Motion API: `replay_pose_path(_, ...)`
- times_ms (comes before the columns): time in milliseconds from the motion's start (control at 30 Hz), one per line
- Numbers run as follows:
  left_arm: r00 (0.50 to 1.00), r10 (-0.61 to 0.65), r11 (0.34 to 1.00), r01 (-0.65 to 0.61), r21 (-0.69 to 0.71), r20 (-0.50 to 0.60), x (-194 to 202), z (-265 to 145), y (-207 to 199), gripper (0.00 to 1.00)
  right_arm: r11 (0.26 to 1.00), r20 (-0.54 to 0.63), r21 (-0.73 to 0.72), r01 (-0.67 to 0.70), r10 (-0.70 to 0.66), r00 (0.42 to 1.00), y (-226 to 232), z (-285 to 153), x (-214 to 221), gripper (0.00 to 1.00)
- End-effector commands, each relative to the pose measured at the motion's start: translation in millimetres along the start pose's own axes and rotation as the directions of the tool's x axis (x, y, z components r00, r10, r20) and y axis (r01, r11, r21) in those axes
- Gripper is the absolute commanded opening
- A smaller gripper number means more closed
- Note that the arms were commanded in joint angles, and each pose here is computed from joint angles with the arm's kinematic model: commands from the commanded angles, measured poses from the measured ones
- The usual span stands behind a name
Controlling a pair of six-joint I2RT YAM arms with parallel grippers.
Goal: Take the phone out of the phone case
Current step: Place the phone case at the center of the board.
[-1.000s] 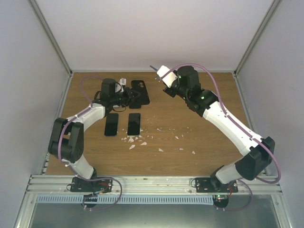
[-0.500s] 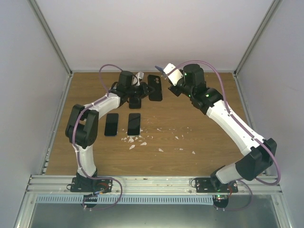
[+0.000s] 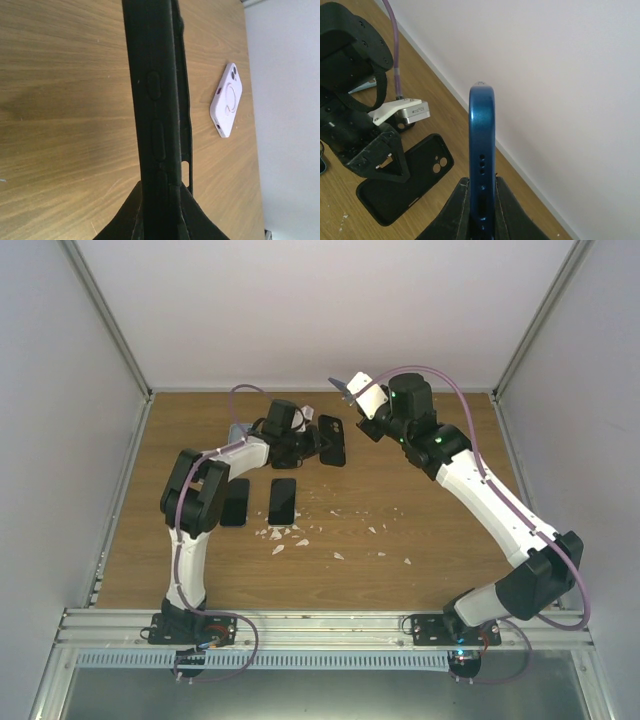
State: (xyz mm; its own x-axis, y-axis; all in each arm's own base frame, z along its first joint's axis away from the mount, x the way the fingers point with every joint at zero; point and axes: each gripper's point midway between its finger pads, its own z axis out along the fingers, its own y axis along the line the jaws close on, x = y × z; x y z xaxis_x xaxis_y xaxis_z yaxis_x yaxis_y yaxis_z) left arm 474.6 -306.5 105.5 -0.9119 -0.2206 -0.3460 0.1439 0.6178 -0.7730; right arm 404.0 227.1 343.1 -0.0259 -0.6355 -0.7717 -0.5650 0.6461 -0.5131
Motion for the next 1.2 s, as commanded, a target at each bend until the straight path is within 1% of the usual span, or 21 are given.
replay_pose_path(0, 0.998, 0.053, 0.998, -0.052, -0.036, 0.041, -12.7, 9.2, 0.5, 0.00, 0.999, 0.061, 0.043, -0.023, 0.021, 0.998, -14.6, -8.5, -15.4, 0.00)
replay_pose_path(333, 0.996, 0.076, 0.988, -0.069, -0.136, 0.043, -15.6, 27.3, 23.3, 0.01, 0.999, 0.054, 0.020, -0.032, 0.031, 0.998, -10.1, -2.4, -13.4, 0.01)
replay_pose_path(400, 0.996, 0.074, 0.985, -0.067, -0.157, 0.040, -15.1, 31.6, 26.7, 0.05, 0.999, 0.056, 0.013, -0.034, 0.034, 0.998, -9.0, -1.3, -14.3, 0.01)
replay_pose_path(500, 0.996, 0.078, 0.979, -0.067, -0.193, 0.048, -17.1, 36.1, 31.6, 0.06, 0.999, 0.055, 0.011, -0.036, 0.035, 0.998, -8.7, -0.1, -14.3, 0.01)
replay_pose_path(633, 0.994, 0.093, 0.971, -0.079, -0.224, 0.051, -17.1, 40.1, 34.1, 0.11, 0.999, 0.056, 0.006, -0.039, 0.038, 0.998, -8.0, 0.4, -14.9, 0.00)
replay_pose_path(767, 0.993, 0.103, 0.962, -0.084, -0.259, 0.061, -18.2, 40.7, 36.4, 0.21, 0.999, 0.057, 0.000, -0.040, 0.040, 0.998, -6.7, 0.7, -14.6, 0.00)
replay_pose_path(933, 0.990, 0.114, 0.954, -0.087, -0.288, 0.079, -21.4, 38.2, 35.3, 0.37, 0.999, 0.059, -0.003, -0.041, 0.041, 0.997, -6.2, -0.3, -14.6, 0.01)
replay_pose_path(1067, 0.988, 0.126, 0.953, -0.096, -0.288, 0.087, -23.1, 35.5, 29.1, 0.43, 0.999, 0.059, -0.003, -0.041, 0.041, 0.997, -5.8, -0.6, -14.0, 0.01)
replay_pose_path(1167, 0.985, 0.145, 0.951, -0.113, -0.288, 0.093, -25.0, 33.4, 22.5, 0.51, 0.999, 0.060, -0.005, -0.042, 0.042, 0.997, -5.5, -1.0, -14.2, 0.01)
